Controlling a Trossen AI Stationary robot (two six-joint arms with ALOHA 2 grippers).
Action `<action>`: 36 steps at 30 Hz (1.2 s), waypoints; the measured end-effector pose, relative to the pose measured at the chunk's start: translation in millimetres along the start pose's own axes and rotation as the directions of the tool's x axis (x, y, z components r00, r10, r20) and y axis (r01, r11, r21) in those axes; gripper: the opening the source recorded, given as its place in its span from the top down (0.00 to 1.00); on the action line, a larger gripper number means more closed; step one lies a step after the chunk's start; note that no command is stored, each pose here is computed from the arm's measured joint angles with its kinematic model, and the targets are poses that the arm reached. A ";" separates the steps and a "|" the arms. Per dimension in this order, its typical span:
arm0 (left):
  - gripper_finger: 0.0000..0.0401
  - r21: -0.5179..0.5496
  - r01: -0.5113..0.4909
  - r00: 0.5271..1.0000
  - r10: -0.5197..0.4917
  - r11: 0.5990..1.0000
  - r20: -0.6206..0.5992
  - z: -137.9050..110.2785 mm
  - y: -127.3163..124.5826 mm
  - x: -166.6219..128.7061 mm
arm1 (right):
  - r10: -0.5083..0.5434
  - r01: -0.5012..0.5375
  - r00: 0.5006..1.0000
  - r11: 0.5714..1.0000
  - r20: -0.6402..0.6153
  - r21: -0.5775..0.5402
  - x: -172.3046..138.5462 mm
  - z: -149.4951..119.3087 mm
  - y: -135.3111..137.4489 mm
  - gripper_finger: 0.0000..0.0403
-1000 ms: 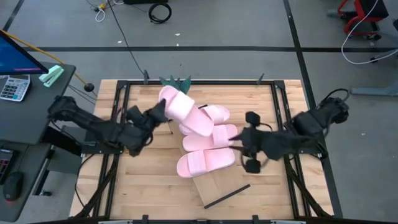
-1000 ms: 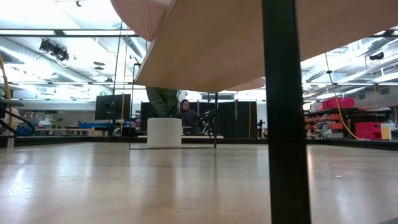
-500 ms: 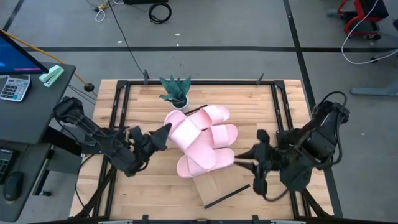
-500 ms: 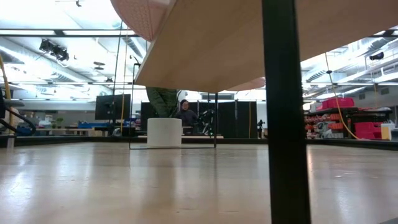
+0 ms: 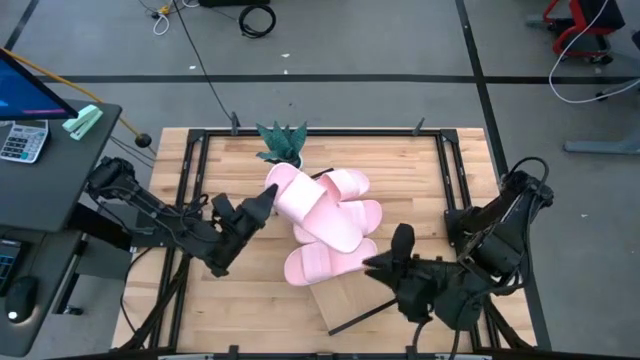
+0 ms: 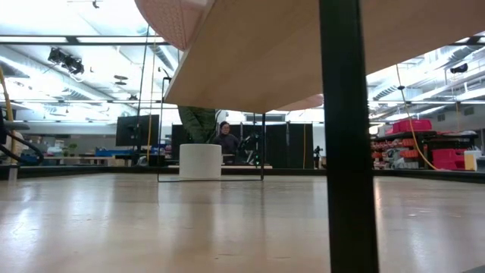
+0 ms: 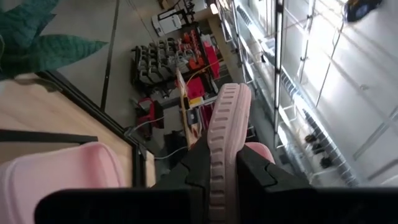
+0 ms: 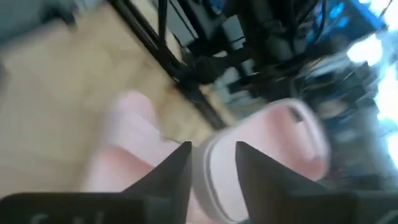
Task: Pick and place slides into the shelf
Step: Put the pink slipper on the shelf
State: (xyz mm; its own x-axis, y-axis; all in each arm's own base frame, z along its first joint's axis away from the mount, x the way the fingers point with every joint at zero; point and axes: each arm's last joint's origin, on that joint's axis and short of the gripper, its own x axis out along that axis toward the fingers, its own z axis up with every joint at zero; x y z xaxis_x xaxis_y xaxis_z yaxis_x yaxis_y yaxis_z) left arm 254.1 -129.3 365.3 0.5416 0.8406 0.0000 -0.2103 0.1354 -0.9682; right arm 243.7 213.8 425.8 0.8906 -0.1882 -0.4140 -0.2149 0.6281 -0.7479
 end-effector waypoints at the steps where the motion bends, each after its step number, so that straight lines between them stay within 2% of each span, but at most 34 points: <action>1: 0.89 -0.019 0.000 1.000 0.000 1.000 0.000 0.3 -0.4 0.0 | -0.019 0.018 1.000 0.997 -0.011 -0.076 1.1 -0.7 -1.4 0.65; 3: 0.89 -0.037 0.000 1.000 0.000 0.999 0.002 0.6 -0.8 0.4 | -0.051 0.044 0.998 0.982 -0.033 -0.186 4.3 -2.5 -4.8 0.60; 5: 0.89 -0.056 -0.001 1.000 0.001 0.998 0.004 1.2 -1.7 1.1 | -0.059 0.046 0.997 0.973 -0.052 -0.227 8.8 -5.2 -8.6 0.54; 12: 0.89 -0.078 -0.001 1.000 0.001 0.997 0.004 2.1 -3.0 1.1 | -0.075 0.045 0.991 0.969 -0.113 -0.242 24.9 -15.1 -22.3 0.34; 16: 0.89 -0.093 -0.002 1.000 0.002 0.996 0.006 2.8 -3.8 1.4 | -0.063 0.022 0.988 0.962 -0.142 -0.272 30.5 -20.6 -26.5 0.28; 21: 0.89 -0.107 -0.003 1.000 0.004 0.994 0.008 3.4 -4.5 1.4 | -0.035 -0.009 0.987 0.962 -0.157 -0.272 36.1 -25.0 -30.4 0.27; 30: 0.89 -0.121 -0.002 1.000 0.003 0.993 0.013 5.0 -5.6 3.6 | -0.001 -0.039 0.990 0.956 -0.139 -0.289 34.6 -23.8 -28.1 0.32; 36: 0.89 -0.120 -0.002 1.000 0.004 0.993 0.014 5.0 -5.6 4.0 | -0.028 -0.019 0.987 0.957 -0.158 -0.289 37.2 -25.8 -31.3 0.36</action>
State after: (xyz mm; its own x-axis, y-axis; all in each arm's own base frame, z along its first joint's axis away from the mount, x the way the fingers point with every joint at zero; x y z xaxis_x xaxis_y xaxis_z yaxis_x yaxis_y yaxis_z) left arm 253.3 -124.1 372.0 0.5295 0.8483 -0.0001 -0.1118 0.0697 -0.9913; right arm 273.3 167.7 420.5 0.8220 -0.3226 -0.4694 -0.3384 0.3863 -0.8581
